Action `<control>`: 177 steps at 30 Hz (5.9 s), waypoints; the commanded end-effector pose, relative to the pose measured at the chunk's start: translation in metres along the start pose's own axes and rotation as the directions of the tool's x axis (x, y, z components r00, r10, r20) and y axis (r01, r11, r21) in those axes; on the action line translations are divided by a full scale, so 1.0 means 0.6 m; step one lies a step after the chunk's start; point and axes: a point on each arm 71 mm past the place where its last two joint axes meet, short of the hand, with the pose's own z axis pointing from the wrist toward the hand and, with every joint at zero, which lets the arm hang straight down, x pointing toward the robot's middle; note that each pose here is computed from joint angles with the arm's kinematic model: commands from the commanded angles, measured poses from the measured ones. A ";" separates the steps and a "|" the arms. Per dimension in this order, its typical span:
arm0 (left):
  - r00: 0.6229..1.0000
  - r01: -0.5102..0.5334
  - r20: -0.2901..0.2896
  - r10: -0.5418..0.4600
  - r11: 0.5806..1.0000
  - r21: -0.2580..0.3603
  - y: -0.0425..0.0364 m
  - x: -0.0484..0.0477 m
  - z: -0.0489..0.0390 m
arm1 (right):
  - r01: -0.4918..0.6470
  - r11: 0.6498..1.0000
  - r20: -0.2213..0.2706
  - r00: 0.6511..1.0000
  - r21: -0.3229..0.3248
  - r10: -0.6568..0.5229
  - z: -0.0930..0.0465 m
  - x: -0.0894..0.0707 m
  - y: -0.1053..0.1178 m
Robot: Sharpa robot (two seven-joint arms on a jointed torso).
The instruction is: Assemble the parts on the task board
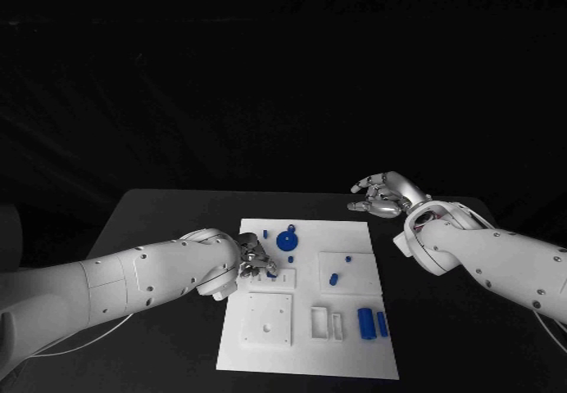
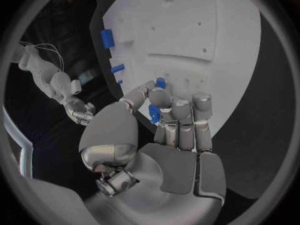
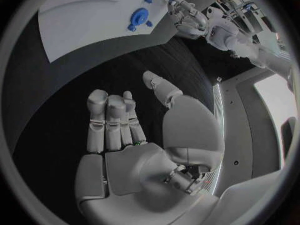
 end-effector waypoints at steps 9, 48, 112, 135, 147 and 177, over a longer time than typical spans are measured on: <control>0.996 -0.086 0.007 0.085 0.996 0.014 -0.003 0.006 0.002 | -0.003 1.000 -0.008 1.000 -0.014 0.003 0.001 0.002 0.004; 0.986 -0.156 -0.055 0.156 0.988 -0.011 0.000 0.018 0.012 | -0.009 1.000 -0.023 1.000 -0.017 0.009 0.002 0.008 0.009; 0.977 -0.204 -0.070 0.202 0.979 -0.015 -0.010 0.017 0.022 | -0.009 1.000 -0.031 0.999 -0.013 0.009 0.004 0.011 0.009; 0.993 -0.115 -0.003 0.116 0.993 0.010 -0.017 -0.036 -0.002 | -0.009 1.000 -0.020 1.000 0.003 0.009 0.003 0.004 -0.002; 0.996 -0.023 0.090 0.024 1.000 -0.018 -0.012 -0.132 0.001 | -0.020 1.000 -0.015 1.000 0.022 0.020 0.005 0.001 -0.011; 0.994 -0.075 0.065 0.084 0.988 -0.136 -0.012 -0.161 0.065 | -0.034 0.999 -0.022 0.999 0.000 0.034 0.003 0.004 0.006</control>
